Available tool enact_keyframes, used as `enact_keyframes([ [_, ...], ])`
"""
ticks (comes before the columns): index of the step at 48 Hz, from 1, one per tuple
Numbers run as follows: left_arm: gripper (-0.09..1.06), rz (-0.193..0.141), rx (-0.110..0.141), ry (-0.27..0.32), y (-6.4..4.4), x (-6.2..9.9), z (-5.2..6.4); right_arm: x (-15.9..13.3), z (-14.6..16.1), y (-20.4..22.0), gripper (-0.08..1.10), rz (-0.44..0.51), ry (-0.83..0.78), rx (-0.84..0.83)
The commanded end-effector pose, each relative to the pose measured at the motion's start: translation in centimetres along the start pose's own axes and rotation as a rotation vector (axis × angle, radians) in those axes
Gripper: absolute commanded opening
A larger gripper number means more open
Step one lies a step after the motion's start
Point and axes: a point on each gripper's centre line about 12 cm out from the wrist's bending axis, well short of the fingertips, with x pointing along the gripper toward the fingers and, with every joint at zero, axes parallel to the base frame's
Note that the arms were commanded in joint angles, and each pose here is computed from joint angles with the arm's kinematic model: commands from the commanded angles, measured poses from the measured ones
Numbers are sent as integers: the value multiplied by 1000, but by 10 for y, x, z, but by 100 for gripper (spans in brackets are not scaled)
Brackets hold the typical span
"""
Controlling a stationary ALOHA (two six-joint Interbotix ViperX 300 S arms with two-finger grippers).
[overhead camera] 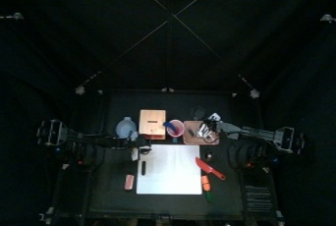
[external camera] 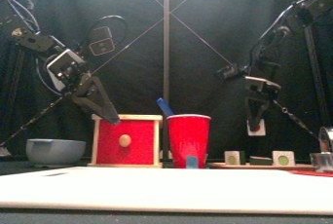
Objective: Place sushi on board then cut the sushi with the knife then place the pieces on the plate
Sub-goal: Place the 4 sushi pieces on the plate
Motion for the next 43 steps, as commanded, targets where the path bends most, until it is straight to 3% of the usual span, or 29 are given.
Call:
enact_keyframes([
  [1, 68, 9, -3, -40, 4, -1, 13, 11, -1, -1, 70, 26, -22, 22],
  [13, 68, 10, 4, -43, 4, -1, 14, 18, -3, -1, 82, 17, -7, 0],
  [20, 68, 10, 9, -57, 4, -3, 18, -15, 16, -4, 83, 8, -94, 7],
  [29, 68, 9, 15, -89, 4, -12, 24, -61, 20, 33, 83, 103, -237, -117],
  [43, 68, 13, 10, -92, 5, -16, 21, -89, 15, 75, 83, 209, -405, -337],
])
